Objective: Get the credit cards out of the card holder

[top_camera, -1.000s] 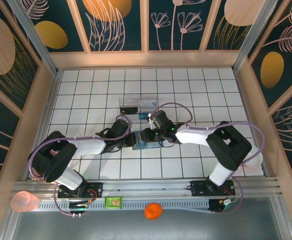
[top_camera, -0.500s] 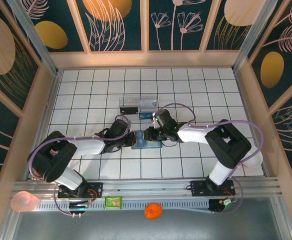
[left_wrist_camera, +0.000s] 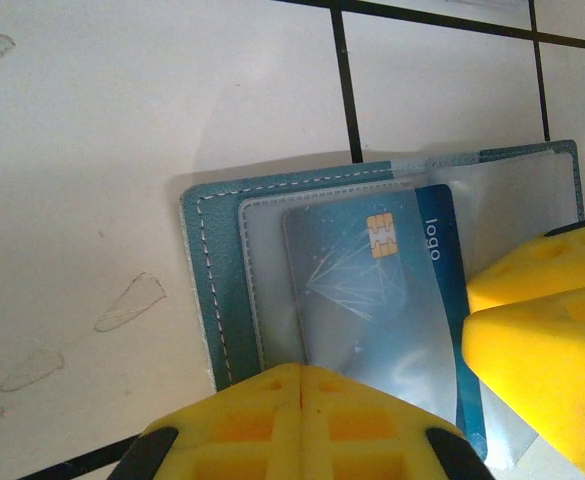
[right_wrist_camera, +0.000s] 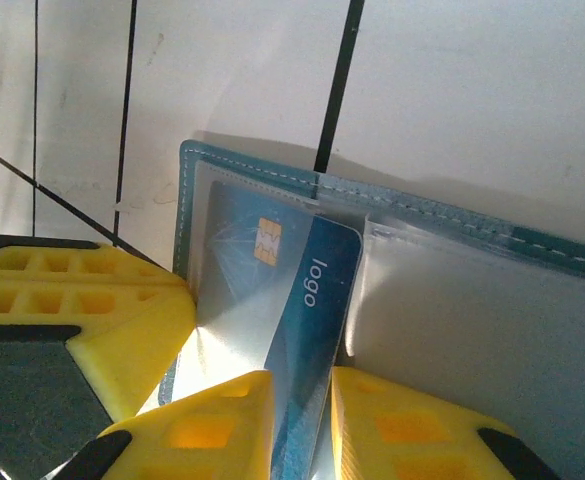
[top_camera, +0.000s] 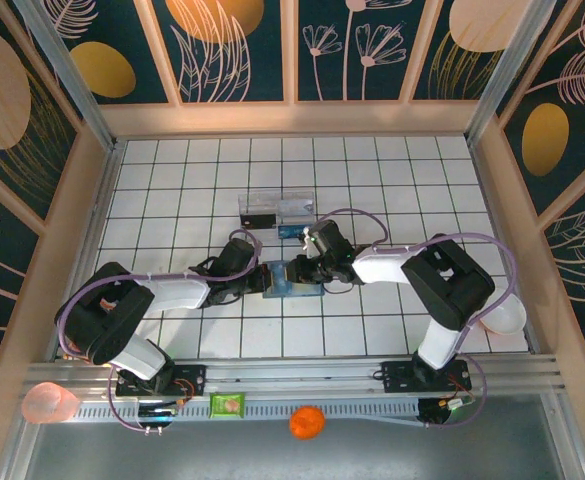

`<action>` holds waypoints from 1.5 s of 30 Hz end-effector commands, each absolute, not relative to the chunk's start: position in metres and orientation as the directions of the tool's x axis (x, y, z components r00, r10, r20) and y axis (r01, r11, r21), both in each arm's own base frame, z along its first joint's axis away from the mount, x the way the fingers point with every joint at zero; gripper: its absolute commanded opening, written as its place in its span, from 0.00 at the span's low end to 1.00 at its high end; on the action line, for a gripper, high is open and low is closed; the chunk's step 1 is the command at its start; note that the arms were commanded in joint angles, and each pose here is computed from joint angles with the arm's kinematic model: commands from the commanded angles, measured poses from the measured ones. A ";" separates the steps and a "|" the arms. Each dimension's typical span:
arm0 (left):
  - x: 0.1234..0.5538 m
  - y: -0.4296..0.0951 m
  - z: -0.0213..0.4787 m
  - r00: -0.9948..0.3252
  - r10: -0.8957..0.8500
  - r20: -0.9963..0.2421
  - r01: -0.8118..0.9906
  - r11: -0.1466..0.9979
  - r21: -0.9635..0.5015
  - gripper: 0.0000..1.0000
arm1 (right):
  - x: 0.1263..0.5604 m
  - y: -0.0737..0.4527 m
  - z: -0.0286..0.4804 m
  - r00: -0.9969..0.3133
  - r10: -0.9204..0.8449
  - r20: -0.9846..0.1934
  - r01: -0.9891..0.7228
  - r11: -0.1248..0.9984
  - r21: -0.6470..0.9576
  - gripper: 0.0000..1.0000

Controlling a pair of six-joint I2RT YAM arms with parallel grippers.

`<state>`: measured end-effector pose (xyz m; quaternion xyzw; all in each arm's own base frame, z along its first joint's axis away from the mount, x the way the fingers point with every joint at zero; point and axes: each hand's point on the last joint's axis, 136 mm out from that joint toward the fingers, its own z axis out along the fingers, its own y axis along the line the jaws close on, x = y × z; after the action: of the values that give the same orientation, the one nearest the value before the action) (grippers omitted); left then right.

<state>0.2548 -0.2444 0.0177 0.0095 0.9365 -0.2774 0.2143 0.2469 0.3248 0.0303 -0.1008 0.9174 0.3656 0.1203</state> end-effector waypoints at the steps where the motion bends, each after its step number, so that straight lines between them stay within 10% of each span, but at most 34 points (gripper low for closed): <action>1: 0.244 -0.231 -0.001 -0.927 -0.072 -0.369 0.119 0.874 -0.471 0.00 | 0.244 0.332 0.030 -0.954 -0.107 -0.280 -0.278 0.667 0.691 0.21; 45: 0.246 -0.232 0.000 -0.930 -0.069 -0.361 0.124 0.866 -0.484 0.00 | 0.244 0.291 0.047 -0.955 -0.039 -0.295 -0.226 0.741 0.633 0.00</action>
<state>0.2558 -0.2427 0.0176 0.0135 0.9363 -0.2794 0.2124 0.2477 0.3065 0.0509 -0.0689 0.9121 0.3818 0.1324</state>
